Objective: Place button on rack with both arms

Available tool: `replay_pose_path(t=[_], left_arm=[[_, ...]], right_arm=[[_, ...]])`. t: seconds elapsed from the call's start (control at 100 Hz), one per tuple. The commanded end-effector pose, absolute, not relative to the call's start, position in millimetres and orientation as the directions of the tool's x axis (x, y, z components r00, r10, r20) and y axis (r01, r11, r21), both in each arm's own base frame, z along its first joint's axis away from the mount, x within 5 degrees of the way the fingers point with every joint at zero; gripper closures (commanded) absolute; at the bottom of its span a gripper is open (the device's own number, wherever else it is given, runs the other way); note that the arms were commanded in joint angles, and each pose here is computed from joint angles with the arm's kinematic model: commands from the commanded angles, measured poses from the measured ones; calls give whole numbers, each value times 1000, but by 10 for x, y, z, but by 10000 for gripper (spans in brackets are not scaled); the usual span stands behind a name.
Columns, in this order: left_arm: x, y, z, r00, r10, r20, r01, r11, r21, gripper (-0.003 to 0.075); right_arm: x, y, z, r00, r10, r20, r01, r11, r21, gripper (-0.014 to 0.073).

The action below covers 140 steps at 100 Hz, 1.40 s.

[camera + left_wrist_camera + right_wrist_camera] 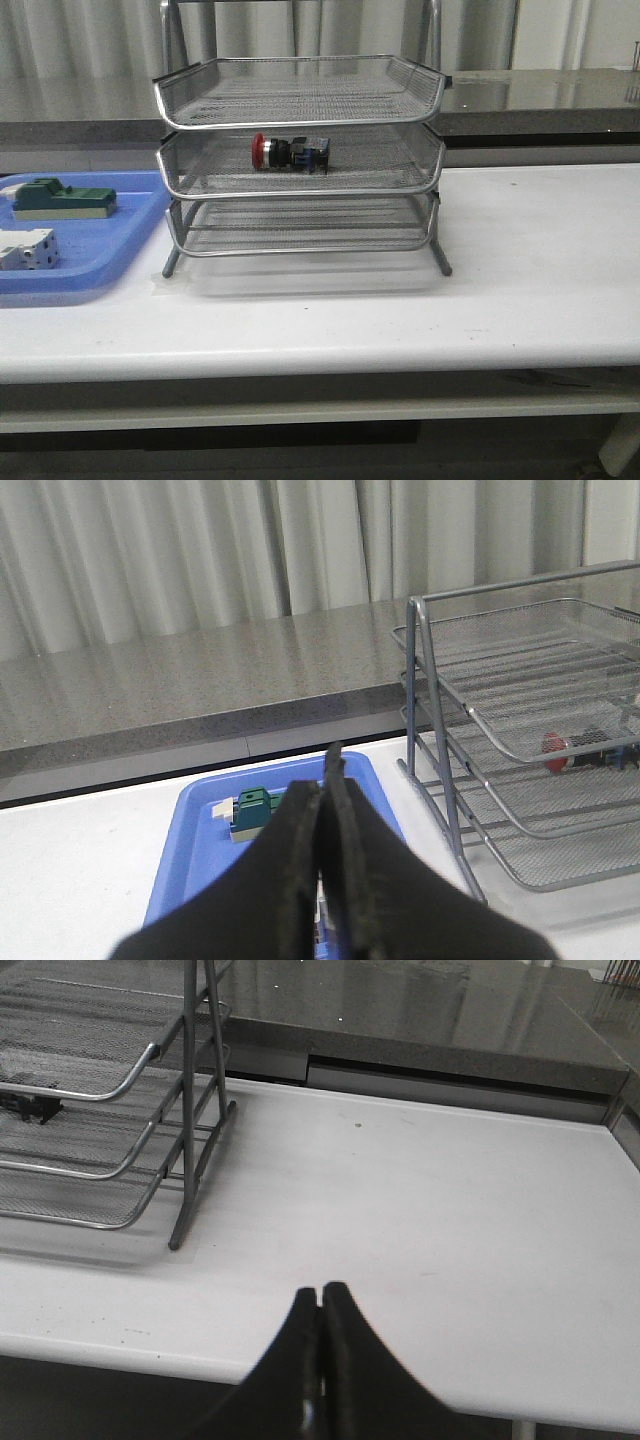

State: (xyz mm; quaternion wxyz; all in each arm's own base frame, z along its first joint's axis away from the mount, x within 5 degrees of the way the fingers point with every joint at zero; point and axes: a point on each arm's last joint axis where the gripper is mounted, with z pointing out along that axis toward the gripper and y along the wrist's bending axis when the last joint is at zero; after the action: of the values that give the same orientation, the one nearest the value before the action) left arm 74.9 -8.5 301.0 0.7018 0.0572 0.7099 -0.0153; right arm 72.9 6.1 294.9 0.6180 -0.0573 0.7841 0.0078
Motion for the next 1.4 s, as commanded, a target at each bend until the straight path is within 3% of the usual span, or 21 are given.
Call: replay_pose_path(t=[0.0, 0.33, 0.65, 1.39], left_arm=[[741, -64, 3166, 88, 29, -996, 77, 996, 36, 741], [741, -64, 3166, 88, 29, -996, 77, 996, 36, 741], [741, -64, 3166, 88, 29, -996, 77, 996, 36, 741], [741, -64, 3166, 88, 29, -996, 77, 996, 36, 741]], right_arm=[[735, 49, 3053, -138, -98, -986, -83, 993, -87, 661], [609, 47, 2600, 17, -72, -997, -79, 994, -73, 661], [572, 49, 2036, 46, 12, -999, -87, 996, 8, 661], [556, 47, 2015, 42, 12, -999, -86, 996, 8, 661]])
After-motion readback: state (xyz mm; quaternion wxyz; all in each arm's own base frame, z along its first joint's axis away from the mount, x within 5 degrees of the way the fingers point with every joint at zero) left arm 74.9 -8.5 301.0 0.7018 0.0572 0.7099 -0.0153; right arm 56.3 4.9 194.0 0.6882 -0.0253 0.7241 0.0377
